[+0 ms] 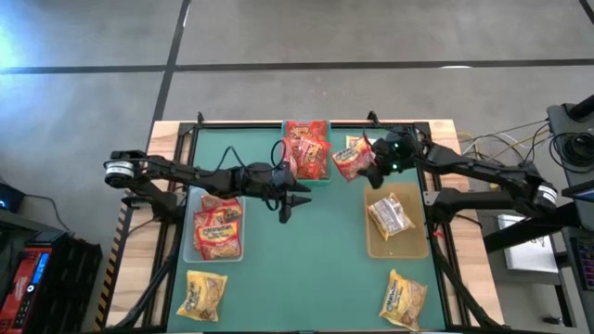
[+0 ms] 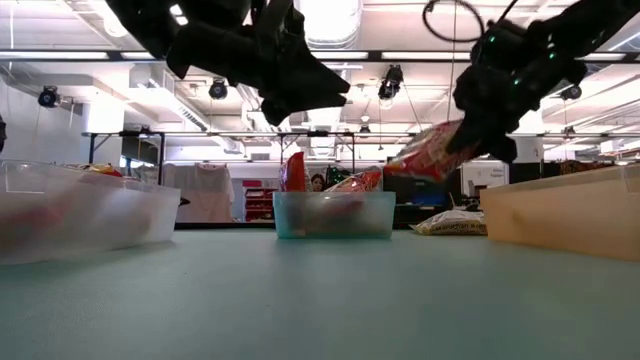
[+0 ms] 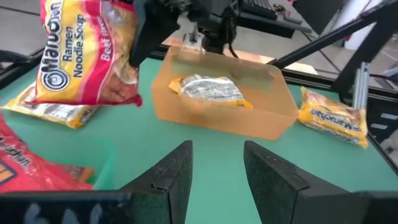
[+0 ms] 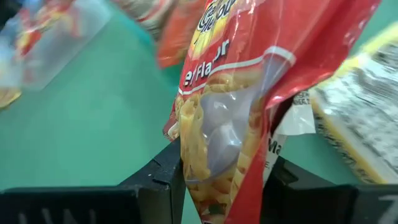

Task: Sort Maruchan noodles
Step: Put red noodle pack into the white transparent bin

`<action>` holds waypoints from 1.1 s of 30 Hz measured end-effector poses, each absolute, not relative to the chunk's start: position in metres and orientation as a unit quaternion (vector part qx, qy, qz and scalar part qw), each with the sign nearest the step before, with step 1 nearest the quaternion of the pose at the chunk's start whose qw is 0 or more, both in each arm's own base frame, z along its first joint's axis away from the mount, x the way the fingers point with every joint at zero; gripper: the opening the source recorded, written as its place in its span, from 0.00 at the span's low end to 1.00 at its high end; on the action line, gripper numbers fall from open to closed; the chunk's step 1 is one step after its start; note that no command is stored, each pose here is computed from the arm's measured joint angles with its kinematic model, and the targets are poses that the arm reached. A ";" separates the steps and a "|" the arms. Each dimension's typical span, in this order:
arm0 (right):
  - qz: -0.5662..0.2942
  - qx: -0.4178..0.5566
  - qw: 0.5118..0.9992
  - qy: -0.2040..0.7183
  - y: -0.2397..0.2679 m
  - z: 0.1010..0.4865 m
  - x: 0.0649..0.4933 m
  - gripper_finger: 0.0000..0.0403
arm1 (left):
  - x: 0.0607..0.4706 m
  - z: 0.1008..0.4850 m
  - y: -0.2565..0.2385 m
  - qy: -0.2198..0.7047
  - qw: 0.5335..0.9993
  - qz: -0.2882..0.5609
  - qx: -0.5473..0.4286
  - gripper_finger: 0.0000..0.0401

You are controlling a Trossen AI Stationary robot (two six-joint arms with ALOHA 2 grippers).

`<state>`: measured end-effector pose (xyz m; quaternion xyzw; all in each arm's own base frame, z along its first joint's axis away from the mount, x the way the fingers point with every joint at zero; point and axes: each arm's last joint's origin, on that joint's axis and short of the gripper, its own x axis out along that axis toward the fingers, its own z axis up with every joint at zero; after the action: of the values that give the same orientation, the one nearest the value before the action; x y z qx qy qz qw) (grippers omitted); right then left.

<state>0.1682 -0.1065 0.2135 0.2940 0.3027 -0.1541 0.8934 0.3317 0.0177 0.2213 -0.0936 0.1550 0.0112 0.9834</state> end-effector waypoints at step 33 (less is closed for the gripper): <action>0.102 -0.040 0.947 0.302 -0.038 0.241 0.195 0.29 | 0.351 0.230 0.001 0.084 0.992 0.079 -0.051 0.51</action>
<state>0.1953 -0.0377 0.2410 -0.0402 0.3025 0.1016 0.9469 0.3508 0.0013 0.2299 -0.0513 0.0836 0.0793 0.9920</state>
